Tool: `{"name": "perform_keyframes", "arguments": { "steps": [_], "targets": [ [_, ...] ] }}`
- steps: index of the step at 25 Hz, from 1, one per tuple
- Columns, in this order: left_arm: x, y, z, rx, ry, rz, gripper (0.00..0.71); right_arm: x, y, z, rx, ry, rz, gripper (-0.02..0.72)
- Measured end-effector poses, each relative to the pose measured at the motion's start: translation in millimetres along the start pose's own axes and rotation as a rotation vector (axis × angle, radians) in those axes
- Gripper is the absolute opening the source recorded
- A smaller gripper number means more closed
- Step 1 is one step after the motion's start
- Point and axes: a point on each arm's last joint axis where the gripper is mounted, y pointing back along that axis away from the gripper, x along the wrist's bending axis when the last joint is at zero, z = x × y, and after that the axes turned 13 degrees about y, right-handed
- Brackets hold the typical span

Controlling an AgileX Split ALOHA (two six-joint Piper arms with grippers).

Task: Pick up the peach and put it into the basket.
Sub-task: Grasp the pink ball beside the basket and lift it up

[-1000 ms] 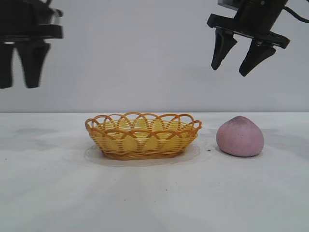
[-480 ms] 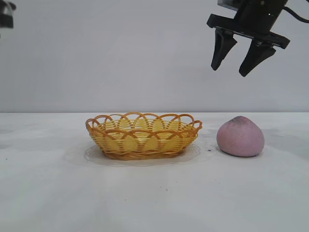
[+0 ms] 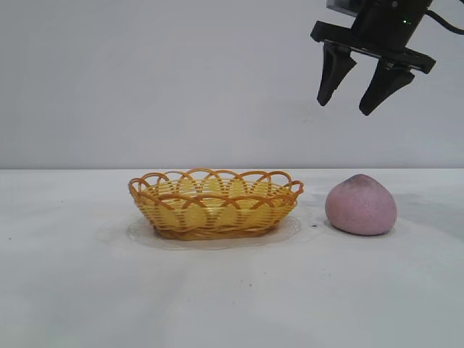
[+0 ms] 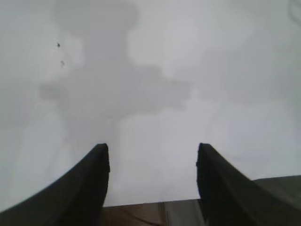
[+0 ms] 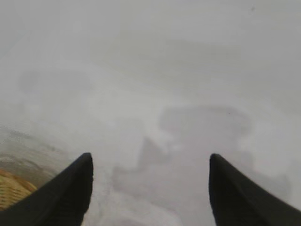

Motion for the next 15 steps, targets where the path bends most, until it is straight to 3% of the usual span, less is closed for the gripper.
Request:
{"name": "perform_keyframes", "arguments": {
  "steps": [8,15],
  "targets": [
    [13.4,23,-91,-0.175,0.006,-0.069,0.358,0,0,0,0.001,0.004,-0.002,0.447],
    [22.0,34,-149,-0.391,0.000,-0.133,0.358,0,0,0,0.001,0.007,-0.005,0.447]
  ]
}}
